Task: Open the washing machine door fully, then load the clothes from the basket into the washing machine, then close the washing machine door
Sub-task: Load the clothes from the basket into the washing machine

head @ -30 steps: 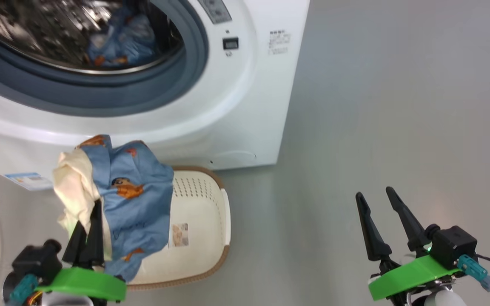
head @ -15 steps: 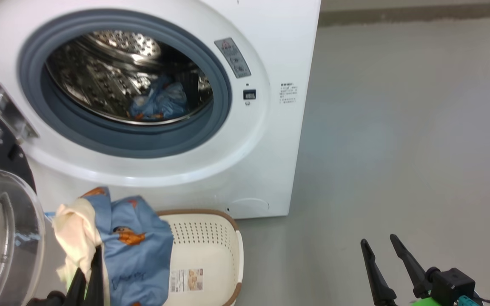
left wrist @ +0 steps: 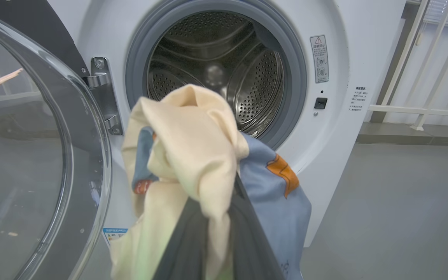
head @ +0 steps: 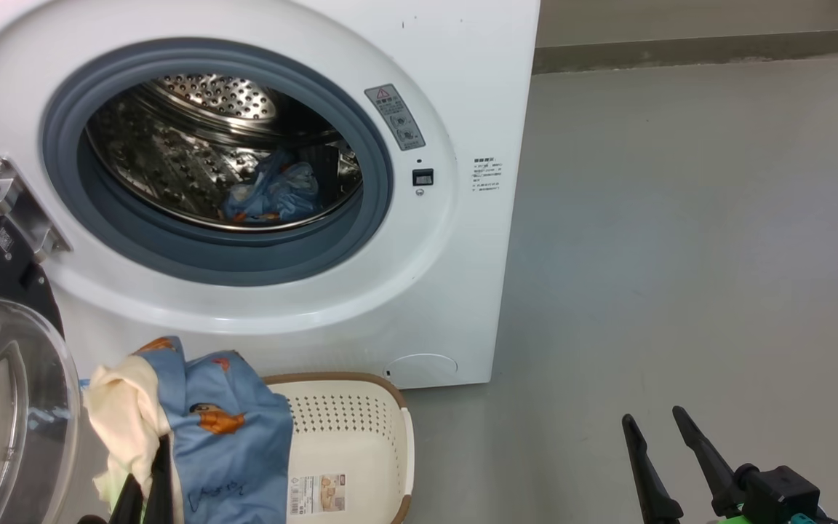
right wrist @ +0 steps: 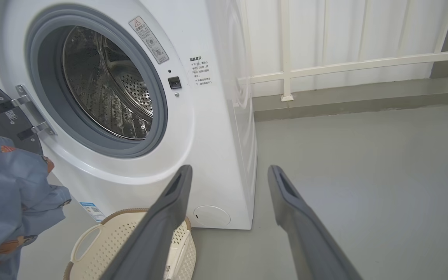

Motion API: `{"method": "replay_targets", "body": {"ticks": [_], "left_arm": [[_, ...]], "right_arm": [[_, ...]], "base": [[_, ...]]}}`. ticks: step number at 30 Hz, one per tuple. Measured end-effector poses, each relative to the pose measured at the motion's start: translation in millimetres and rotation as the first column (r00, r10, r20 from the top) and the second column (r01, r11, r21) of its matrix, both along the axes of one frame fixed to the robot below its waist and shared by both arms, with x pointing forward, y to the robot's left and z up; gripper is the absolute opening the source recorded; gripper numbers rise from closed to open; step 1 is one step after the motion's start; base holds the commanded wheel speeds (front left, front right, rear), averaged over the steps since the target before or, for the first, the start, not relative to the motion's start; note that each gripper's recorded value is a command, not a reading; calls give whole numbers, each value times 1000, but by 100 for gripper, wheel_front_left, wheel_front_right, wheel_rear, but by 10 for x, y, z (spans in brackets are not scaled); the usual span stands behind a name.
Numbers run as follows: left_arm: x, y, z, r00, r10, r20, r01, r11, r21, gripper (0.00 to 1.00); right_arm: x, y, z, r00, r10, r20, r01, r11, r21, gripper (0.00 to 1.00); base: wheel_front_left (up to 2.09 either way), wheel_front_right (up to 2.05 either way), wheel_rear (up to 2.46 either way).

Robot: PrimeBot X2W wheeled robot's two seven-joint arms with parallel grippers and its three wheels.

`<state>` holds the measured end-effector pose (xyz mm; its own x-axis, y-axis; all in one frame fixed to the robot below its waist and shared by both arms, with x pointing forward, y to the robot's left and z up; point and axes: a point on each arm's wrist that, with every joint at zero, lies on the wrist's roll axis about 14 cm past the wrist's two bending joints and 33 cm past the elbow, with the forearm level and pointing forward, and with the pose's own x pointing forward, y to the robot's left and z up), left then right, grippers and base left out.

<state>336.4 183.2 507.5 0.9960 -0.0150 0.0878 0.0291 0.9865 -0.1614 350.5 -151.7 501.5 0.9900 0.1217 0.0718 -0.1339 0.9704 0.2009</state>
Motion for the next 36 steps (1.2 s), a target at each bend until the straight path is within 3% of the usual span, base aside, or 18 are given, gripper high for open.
{"method": "replay_targets", "body": {"ticks": [14, 36], "left_arm": [[105, -55, -60, 1000, -14, -20, 13, 999, -38, 0], [1743, -191, 304, 990, -61, 127, 66, 997, -38, 0]], "right_arm": [[22, -4, -132, 999, -2, -42, 2, 1000, 4, 100], [617, 27, -523, 991, 5, -133, -2, 1000, 25, 100]], "base": [[0, 0, 0], [0, 0, 0]]}}
